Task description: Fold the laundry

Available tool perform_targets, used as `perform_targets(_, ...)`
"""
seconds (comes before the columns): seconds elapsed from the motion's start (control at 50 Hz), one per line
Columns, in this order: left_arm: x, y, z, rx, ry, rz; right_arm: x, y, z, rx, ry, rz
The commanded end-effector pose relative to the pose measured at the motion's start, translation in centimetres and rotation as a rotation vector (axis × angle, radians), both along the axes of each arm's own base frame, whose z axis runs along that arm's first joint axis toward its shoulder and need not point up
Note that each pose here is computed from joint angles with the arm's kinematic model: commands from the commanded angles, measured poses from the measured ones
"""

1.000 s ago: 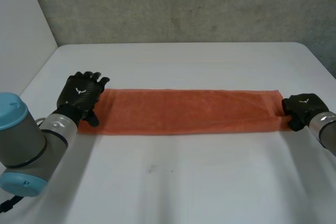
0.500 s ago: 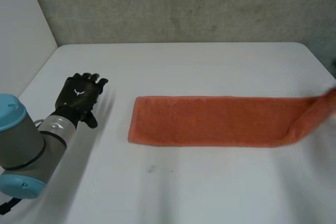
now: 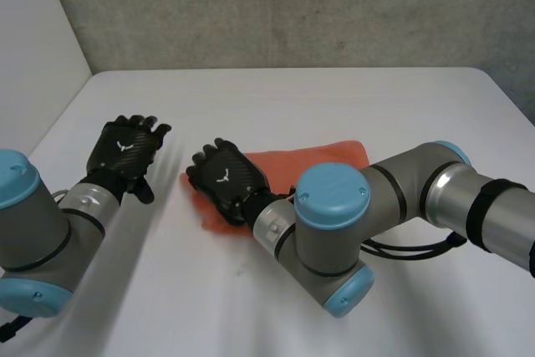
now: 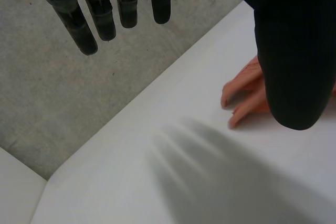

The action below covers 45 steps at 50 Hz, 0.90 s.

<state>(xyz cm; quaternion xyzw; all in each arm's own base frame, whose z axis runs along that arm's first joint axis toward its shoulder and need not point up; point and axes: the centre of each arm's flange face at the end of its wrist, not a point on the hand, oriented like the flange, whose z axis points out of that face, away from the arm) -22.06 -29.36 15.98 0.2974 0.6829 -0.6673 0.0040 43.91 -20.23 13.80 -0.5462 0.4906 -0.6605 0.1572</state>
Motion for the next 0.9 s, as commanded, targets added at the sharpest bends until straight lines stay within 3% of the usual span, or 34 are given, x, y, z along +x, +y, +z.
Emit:
perform_targets(0.02, -0.3, 0.2, 0.0, 0.0, 0.002, -0.013, -2.5, -2.4, 4.4, -0.033, -0.046, -0.224)
perform_targets(0.14, -0.9, 0.6, 0.2, -0.005, 0.005, -0.036, -9.4, -5.7, 6.4, 0.118, -0.074, -0.439)
perform_targets(0.22, -2.0, 1.3, 0.6, -0.018, 0.009, -0.074, -13.5, -6.3, 4.3, 0.296, -0.048, -0.536)
perform_targets(0.38, -3.3, 1.9, 1.1, -0.037, 0.016, -0.114, -18.8, -6.5, -0.2, 0.506, -0.014, -0.576)
perform_targets(0.64, -4.4, 2.9, 1.0, -0.034, 0.016, -0.151, -19.8, -7.8, -1.1, 0.541, -0.137, -0.592)
perform_targets(0.9, -4.2, 3.0, 1.0, -0.031, 0.014, -0.142, -20.4, -9.2, 0.0, 0.473, -0.156, -0.648)
